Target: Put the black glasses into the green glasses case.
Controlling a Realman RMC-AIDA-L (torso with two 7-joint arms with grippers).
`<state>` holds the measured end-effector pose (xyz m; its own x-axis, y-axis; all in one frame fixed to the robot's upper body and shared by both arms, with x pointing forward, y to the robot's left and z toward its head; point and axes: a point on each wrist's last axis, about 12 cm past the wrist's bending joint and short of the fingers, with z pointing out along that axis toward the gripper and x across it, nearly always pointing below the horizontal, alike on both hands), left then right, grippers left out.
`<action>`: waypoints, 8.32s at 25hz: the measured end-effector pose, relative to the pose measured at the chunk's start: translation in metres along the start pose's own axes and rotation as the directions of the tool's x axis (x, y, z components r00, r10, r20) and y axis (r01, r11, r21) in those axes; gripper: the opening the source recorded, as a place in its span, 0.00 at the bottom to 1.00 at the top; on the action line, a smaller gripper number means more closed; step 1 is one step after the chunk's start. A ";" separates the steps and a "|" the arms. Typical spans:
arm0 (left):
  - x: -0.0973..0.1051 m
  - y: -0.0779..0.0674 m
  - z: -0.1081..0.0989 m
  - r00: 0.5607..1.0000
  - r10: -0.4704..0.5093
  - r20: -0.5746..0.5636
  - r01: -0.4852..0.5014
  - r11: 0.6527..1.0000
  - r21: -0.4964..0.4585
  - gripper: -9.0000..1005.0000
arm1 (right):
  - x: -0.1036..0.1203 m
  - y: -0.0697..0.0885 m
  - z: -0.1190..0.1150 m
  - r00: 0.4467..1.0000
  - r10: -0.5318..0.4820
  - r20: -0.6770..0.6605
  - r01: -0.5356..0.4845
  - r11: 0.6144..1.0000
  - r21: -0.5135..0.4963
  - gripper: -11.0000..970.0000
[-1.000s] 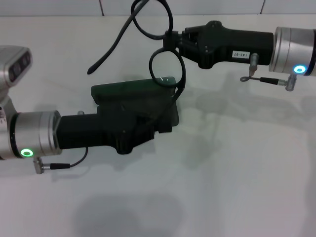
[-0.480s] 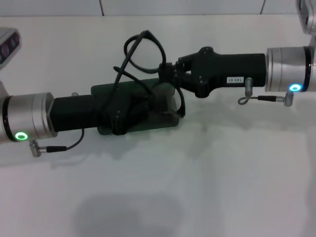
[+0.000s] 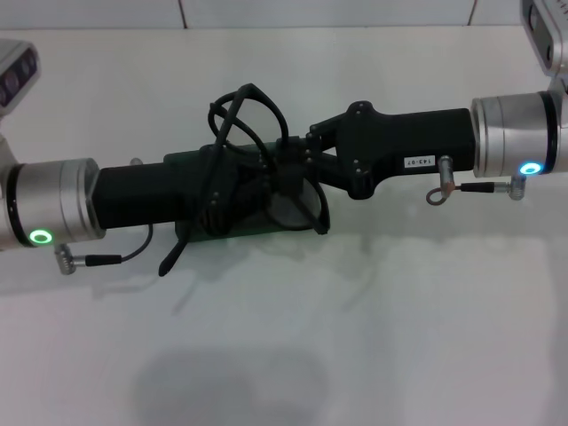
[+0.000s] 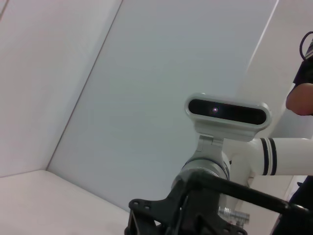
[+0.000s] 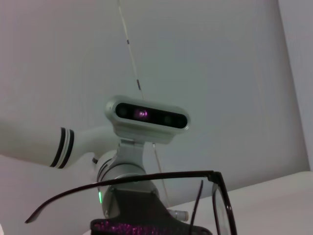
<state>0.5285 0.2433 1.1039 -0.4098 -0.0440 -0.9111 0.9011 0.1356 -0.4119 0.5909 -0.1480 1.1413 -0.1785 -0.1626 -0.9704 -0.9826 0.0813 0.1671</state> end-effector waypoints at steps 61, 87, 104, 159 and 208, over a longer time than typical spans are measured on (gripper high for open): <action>0.019 -0.006 -0.009 0.993 -0.035 -0.111 0.036 0.999 0.006 0.04 | 0.015 0.005 -0.007 0.727 -0.682 -0.078 0.682 0.705 0.194 0.06; 0.014 -0.003 -0.003 0.993 -0.018 -0.113 0.021 1.000 0.019 0.05 | -0.001 0.014 0.014 0.895 -0.446 -0.035 0.445 0.895 -0.026 0.06; 0.017 -0.004 -0.012 0.992 -0.030 -0.122 0.030 1.000 0.000 0.05 | -0.007 0.004 0.007 0.902 -0.431 -0.027 0.432 0.900 0.050 0.07; 0.046 -0.014 -0.066 0.986 -0.073 -0.149 0.042 0.979 -0.202 0.07 | -0.071 -0.020 0.116 0.615 -0.329 -0.717 0.408 0.911 -0.068 0.09; 0.049 -0.015 -0.069 0.985 -0.092 -0.144 0.060 0.976 -0.210 0.08 | -0.054 -0.002 0.106 0.702 -0.335 -0.629 0.420 0.908 -0.015 0.24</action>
<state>0.4850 0.3068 1.0672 -0.5069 0.0872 -0.8576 0.8250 0.3373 -0.4533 0.6075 -0.0356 1.1754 0.1713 -0.7594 -0.6277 -0.9674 -0.0089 -0.2531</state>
